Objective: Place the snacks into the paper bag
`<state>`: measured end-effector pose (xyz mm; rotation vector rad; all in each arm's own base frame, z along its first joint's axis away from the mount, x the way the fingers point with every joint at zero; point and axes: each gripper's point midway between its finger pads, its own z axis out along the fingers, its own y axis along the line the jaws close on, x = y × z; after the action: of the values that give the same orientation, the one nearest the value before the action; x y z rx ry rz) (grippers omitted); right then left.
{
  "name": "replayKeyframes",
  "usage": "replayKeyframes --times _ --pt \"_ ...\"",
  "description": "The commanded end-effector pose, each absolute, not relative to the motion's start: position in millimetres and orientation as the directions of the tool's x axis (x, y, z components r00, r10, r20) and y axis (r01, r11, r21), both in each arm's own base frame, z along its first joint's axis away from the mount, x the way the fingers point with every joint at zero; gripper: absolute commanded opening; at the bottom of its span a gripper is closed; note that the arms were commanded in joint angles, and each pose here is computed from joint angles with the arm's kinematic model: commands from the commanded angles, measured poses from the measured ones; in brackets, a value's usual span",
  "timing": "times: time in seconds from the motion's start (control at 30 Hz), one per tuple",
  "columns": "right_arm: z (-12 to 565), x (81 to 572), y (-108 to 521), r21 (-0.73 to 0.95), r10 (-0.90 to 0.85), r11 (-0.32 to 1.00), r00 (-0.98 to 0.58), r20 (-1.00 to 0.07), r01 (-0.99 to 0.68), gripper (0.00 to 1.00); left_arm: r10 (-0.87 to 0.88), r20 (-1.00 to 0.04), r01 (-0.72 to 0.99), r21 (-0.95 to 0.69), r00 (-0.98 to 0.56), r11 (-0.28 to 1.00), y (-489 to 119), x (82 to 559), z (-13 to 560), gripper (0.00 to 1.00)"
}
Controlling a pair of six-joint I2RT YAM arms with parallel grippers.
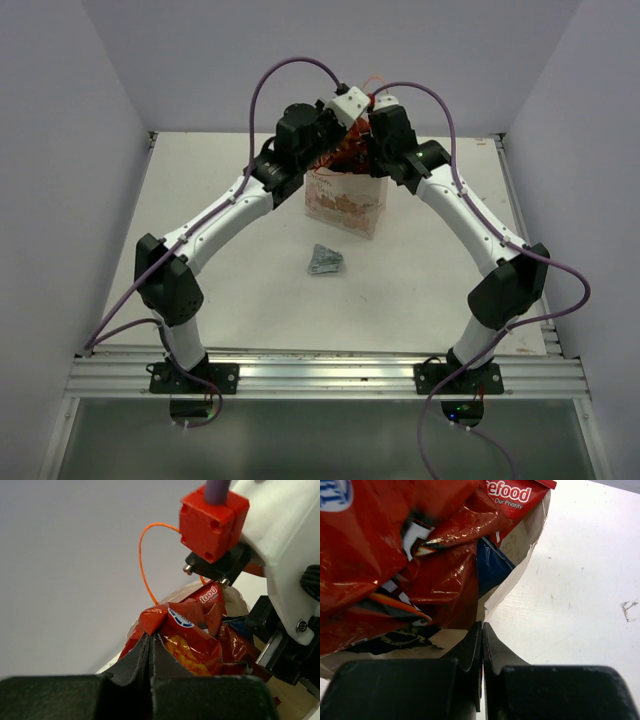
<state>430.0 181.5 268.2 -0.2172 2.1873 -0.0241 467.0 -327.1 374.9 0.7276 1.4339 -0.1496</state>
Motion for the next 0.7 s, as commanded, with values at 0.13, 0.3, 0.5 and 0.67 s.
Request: replayKeyframes --times 0.13,0.3,0.5,0.67 --pt "302.6 427.4 175.0 -0.102 -0.153 0.986 -0.495 -0.855 -0.13 0.0 0.291 -0.933 0.559 0.36 0.213 0.747 -340.9 468.4 384.8 0.0" --pt "299.1 429.6 182.0 -0.075 -0.138 0.987 -0.505 -0.852 -0.143 0.0 0.258 -0.934 0.572 0.355 0.247 0.739 -352.6 480.6 390.7 0.0" --pt "300.7 427.1 178.8 -0.087 -0.147 0.986 -0.502 -0.852 -0.141 0.0 0.222 -0.936 0.576 0.343 0.273 0.742 -359.1 500.2 390.3 0.0" --pt "303.9 427.3 177.5 -0.093 -0.15 0.986 -0.496 -0.855 -0.139 0.0 0.234 -0.947 0.605 0.32 0.219 0.729 -360.1 508.0 356.7 0.0"
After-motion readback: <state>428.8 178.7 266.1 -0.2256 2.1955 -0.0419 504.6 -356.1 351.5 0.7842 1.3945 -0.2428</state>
